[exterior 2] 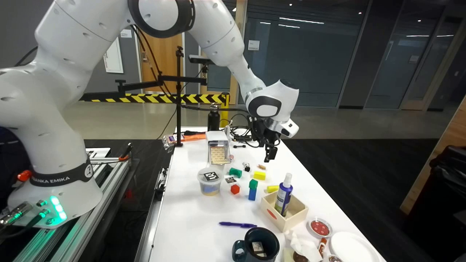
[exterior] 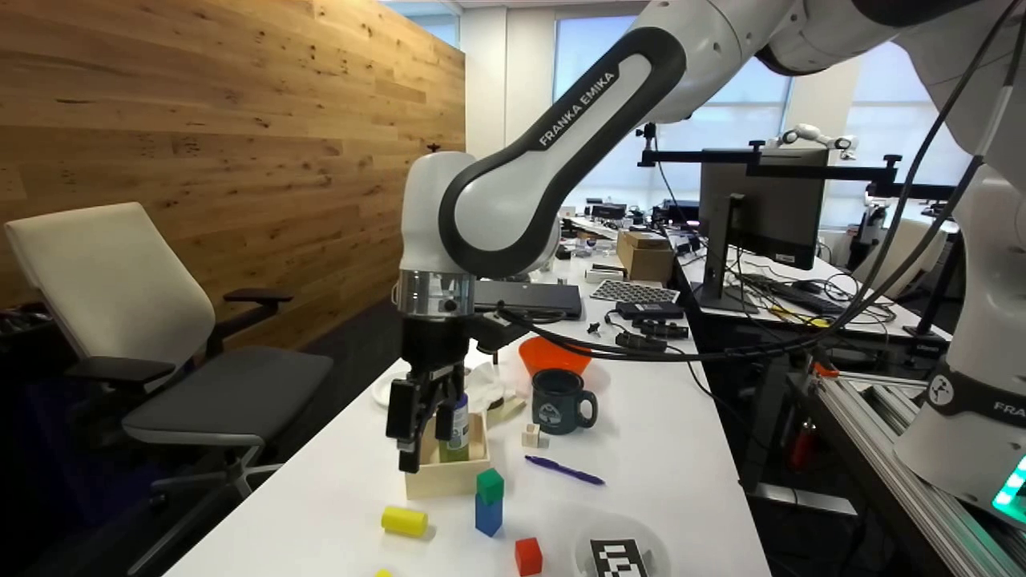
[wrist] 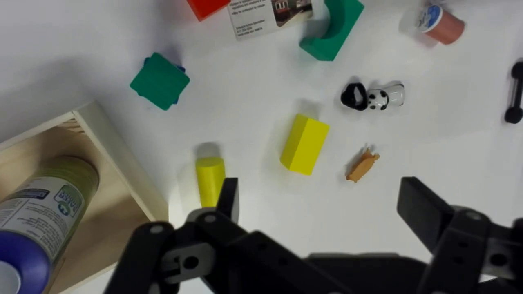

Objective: Put the blue bottle inside the small crate, then place the clear lid on the table

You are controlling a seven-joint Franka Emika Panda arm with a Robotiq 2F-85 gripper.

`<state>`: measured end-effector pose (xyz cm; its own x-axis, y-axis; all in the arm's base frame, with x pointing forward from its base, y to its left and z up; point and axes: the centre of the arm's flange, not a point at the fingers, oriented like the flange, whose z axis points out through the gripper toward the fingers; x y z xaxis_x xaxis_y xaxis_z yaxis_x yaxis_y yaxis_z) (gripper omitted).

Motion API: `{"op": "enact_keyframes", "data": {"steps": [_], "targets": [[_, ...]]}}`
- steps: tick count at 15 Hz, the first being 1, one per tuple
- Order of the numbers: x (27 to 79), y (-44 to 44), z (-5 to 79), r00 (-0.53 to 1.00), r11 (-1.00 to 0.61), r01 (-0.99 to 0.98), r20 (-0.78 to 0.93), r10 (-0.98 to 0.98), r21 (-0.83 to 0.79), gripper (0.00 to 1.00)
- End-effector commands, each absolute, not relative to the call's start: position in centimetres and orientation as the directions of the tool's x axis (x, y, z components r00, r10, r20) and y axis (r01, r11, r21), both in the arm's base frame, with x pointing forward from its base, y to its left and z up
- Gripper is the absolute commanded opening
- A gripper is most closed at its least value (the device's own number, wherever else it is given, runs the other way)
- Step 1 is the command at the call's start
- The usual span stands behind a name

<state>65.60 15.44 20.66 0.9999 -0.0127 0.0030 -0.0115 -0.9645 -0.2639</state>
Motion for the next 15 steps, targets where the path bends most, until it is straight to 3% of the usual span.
{"op": "enact_keyframes", "data": {"steps": [1, 6, 15], "targets": [[65.6, 15.4, 20.6, 1.000, -0.964, -0.003, 0.004, -0.004, -0.265, 1.00], [65.6, 15.8, 19.5, 0.990, -1.000, 0.012, -0.144, 0.013, -0.008, 1.00], [58.9, 16.0, 13.4, 0.938, -1.000, 0.015, -0.347, 0.013, 0.001, 1.00]]}}
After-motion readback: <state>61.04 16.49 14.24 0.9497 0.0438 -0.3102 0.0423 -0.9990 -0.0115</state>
